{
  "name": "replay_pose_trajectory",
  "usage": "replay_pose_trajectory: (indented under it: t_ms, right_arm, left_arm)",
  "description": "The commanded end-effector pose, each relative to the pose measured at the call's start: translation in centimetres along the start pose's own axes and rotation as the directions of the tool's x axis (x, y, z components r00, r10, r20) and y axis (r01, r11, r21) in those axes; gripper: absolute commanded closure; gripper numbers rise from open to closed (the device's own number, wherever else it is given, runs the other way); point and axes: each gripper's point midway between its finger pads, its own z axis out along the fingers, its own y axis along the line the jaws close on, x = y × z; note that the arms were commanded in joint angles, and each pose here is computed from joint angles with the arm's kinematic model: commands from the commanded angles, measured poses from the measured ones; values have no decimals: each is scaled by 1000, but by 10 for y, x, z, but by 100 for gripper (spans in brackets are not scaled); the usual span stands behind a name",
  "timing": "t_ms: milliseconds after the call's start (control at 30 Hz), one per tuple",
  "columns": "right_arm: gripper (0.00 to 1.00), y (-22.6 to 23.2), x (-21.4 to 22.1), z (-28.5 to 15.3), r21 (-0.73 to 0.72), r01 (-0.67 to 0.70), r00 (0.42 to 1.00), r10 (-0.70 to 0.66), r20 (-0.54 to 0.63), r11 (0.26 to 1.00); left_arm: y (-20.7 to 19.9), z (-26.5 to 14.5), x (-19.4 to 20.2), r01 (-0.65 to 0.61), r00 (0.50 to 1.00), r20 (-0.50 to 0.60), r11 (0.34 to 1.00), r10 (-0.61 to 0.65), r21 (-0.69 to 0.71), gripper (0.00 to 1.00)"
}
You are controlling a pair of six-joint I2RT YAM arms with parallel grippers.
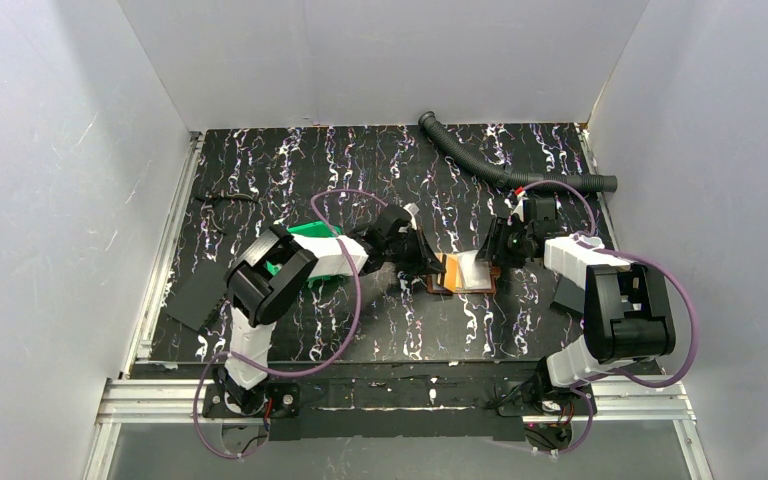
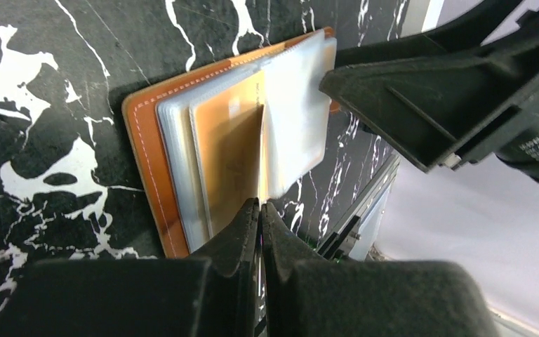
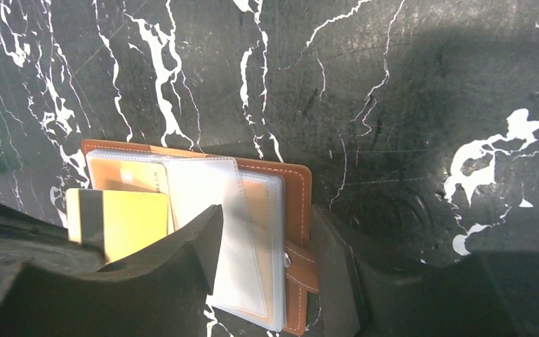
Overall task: Put the credit cards into the card holder
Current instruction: Insert the credit card into the card holder.
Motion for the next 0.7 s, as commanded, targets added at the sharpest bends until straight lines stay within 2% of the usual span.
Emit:
replay_pose_trajectory:
  t_ms: [0,300,433,567,667]
  right_arm:
    - [42,3,5,2,-33,-7,1000,6,-7,999]
    - [44,5,13,7,-57,-14,999,12,-35,998]
    - [44,5,15,7,-63,-17,999,15,-41,998]
    - [44,6,15,7,-68,-20,999,17,-42,997]
    - [45,8,16,6,-79,-21,999,17,-45,997]
  left_arm:
    - [-11,9,0,49,999,-5,999,-49,7,100]
    - [-3,18,4,93,995,-27,996,-94,-10,100]
    - [-13,13,2,45,999,-24,999,-45,20,100]
    - [-9,1,0,-2,1000,23,1000,2,5,100]
    - [-22,3,2,-27,1000,5,997,26,76,100]
